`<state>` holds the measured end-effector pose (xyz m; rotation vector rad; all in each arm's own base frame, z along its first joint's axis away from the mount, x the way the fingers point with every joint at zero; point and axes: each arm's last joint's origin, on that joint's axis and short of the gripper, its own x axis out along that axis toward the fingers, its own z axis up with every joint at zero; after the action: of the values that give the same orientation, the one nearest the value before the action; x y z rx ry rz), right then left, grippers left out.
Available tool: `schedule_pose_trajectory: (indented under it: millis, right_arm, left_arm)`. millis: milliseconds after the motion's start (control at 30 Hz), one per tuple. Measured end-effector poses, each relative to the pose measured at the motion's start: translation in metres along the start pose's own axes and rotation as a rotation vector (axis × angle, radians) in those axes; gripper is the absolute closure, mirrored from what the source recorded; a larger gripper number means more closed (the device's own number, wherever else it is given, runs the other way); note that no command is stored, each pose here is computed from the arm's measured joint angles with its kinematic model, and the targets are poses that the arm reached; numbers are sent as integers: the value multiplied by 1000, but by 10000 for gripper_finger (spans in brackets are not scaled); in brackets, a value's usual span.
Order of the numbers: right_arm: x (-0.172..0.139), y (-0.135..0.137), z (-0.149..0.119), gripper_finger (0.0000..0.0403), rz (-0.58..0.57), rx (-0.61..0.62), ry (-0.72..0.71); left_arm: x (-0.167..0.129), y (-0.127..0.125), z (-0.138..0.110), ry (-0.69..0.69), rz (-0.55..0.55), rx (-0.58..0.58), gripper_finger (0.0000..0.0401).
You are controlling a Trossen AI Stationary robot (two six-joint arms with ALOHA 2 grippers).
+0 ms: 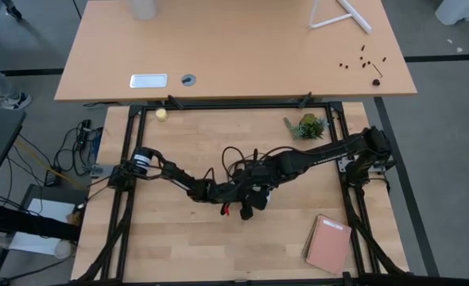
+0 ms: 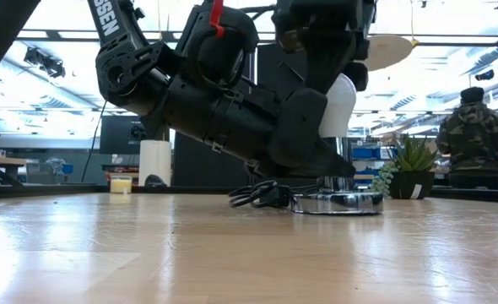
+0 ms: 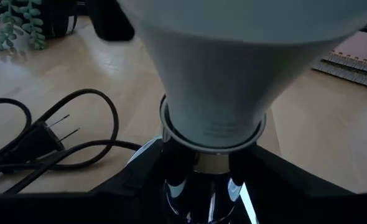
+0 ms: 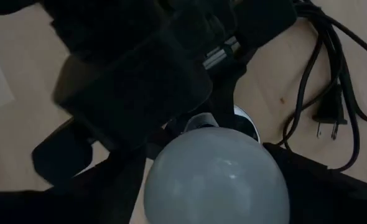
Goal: Screw lightbulb
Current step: Insert the white lightbulb into the lamp, then remove the white lightbulb from the lamp
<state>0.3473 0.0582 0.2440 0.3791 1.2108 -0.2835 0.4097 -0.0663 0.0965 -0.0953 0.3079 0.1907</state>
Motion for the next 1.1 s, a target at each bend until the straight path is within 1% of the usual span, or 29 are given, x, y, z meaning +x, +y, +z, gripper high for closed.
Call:
schedule_pose_trajectory:
  millis: [133,233,467,633,700,767,800,933,1000,1100]
  right_arm:
    - [-7,-1,-1,59,8,-42,-12]
    - [-20,-2,-1,52,28,-55,-44]
    - [-40,1,-6,54,22,-89,-127]
    - [-42,3,-14,54,-11,-138,-96]
    - [-45,3,-17,55,-62,-156,-111]
    - [-46,7,-20,55,-99,-174,-143]
    - [-46,9,-22,55,-112,-183,-152]
    - [-47,19,-31,55,-130,-225,-174]
    - [-46,24,-37,55,-148,-247,-182]
    - [-45,32,-48,55,-174,-282,-201]
  left_arm:
    - [0,0,0,3,1,10,211]
    - [0,0,-1,7,2,24,211]
    - [0,1,-1,17,3,53,211]
    - [0,0,-2,23,2,58,208]
    - [0,0,-2,27,-12,68,197]
    - [0,0,-5,52,-21,91,178]
    - [-1,0,-7,54,-20,108,167]
    - [-1,-1,-7,58,-41,97,124]
    - [-1,-1,-7,56,-41,96,112]
    - [-2,-1,-5,55,-41,94,106]
